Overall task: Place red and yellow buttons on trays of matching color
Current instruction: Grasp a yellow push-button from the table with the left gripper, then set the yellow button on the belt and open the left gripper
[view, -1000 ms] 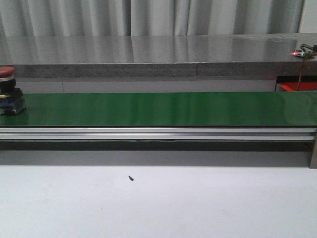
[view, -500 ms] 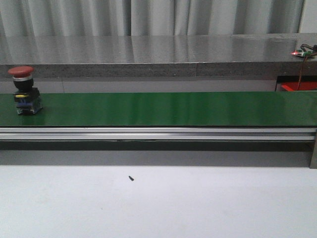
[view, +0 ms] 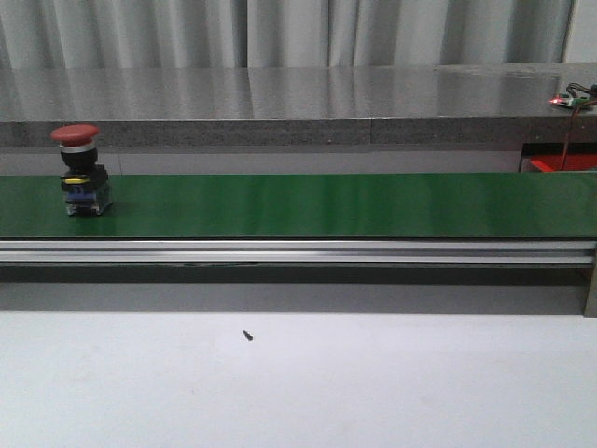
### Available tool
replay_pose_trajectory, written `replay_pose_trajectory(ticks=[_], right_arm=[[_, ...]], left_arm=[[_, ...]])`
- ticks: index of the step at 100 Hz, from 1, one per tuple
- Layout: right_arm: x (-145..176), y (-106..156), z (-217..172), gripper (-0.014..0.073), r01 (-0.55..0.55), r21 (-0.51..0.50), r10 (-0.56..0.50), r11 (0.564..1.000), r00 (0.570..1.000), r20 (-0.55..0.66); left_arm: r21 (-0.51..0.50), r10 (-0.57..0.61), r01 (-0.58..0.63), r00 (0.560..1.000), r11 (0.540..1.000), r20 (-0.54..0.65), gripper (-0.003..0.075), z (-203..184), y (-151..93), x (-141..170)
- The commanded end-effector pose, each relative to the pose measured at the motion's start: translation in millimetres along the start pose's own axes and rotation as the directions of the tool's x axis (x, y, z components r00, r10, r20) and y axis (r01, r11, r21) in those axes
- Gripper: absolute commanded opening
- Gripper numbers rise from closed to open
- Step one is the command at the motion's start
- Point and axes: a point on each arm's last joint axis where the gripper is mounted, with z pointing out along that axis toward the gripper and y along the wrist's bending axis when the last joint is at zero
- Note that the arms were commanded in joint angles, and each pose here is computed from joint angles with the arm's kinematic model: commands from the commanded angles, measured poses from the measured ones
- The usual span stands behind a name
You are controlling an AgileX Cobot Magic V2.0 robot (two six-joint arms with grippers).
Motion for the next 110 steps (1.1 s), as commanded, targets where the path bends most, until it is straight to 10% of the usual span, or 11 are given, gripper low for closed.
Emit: replay_pose_trajectory(ticks=[1,62,110], right_arm=[[-12,1,-7,-0.0066,0.0,0.005,-0.001,1.0,0.996,0.09],[-12,1,-7,-0.0066,0.0,0.005,-0.001,1.0,0.996,0.09],[-12,1,-7,-0.0066,0.0,0.005,-0.001,1.0,0.996,0.09]], left_arm=[[0.03,0.0,-0.004,0.991,1.0,0.133,0.0179,-47,-9,-21],[0.073,0.148,-0.165,0.97,0.983,0.195,0.0179,-184,-31,-6],[0.154,0.282,-0.298,0.953,0.942,0.114,0.0179,-170,-83,49]])
